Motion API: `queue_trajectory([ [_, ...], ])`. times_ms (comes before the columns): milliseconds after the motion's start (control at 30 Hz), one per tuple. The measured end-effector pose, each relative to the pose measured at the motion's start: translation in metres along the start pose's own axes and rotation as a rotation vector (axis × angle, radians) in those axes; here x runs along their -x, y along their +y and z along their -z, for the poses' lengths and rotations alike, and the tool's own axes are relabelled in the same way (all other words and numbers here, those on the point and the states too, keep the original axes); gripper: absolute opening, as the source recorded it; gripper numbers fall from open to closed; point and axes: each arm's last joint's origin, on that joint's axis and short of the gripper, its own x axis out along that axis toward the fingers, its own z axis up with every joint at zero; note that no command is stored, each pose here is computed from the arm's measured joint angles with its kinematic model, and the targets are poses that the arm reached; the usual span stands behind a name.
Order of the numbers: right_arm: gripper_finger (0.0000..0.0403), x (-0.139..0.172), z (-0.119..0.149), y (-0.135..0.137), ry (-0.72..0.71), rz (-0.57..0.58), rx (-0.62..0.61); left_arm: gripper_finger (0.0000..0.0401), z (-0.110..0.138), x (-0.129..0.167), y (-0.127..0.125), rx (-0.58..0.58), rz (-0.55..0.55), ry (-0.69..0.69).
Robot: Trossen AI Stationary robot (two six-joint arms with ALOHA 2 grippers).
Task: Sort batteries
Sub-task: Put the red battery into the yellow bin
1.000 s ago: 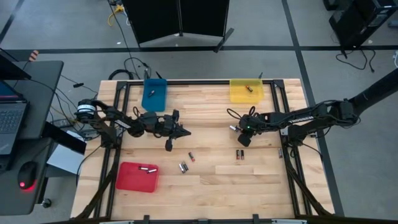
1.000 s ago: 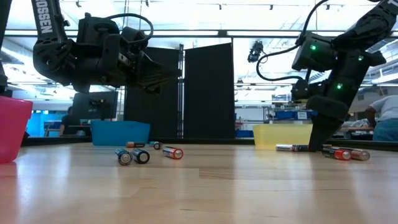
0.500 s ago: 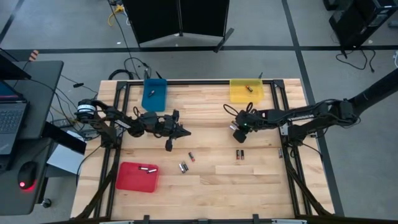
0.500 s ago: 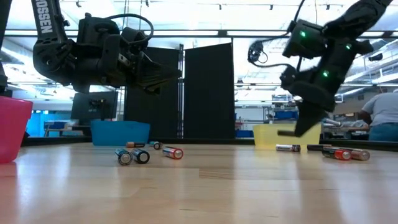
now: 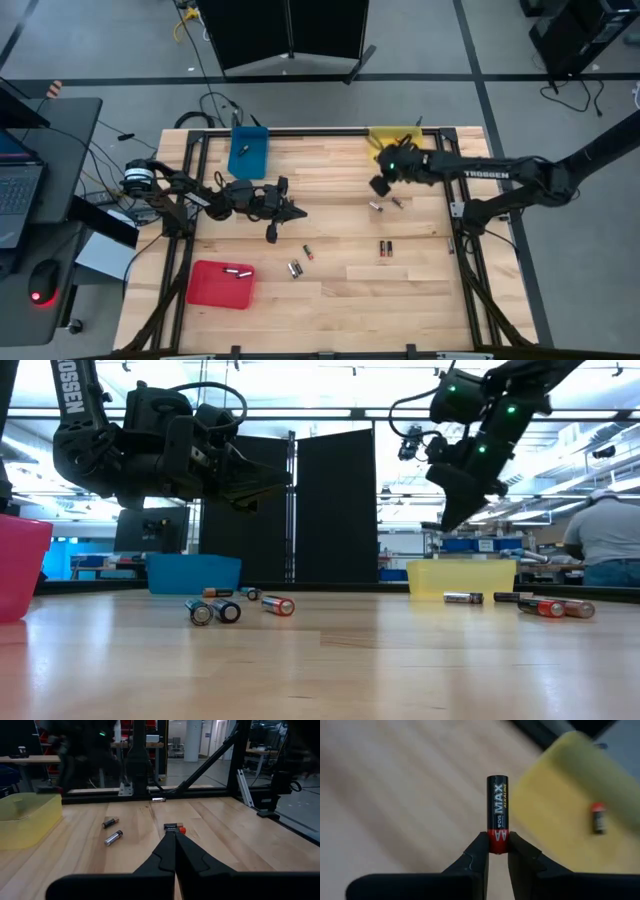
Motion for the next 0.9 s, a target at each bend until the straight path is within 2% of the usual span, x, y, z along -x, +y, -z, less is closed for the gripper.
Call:
queue_trajectory([
  [267,0.0057,-0.023,-0.014,-0.06,0.038,0.128,-0.135,0.0006,0.0,0.0,0.0,0.0,-0.001,0.0],
  [400,0.0057,-0.047,-0.016,-0.084,0.088,0.121,-0.182,0.0006,0.0,0.0,0.0,-0.019,-0.005,0.002],
  [633,0.0057,-0.087,-0.009,-0.111,0.171,0.108,-0.244,0.0006,0.002,0.0,0.001,-0.015,-0.026,0.024],
  [900,0.0059,-0.109,0.001,-0.125,0.251,0.109,-0.285,0.0006,0.003,0.0,0.001,-0.015,-0.027,0.026],
])
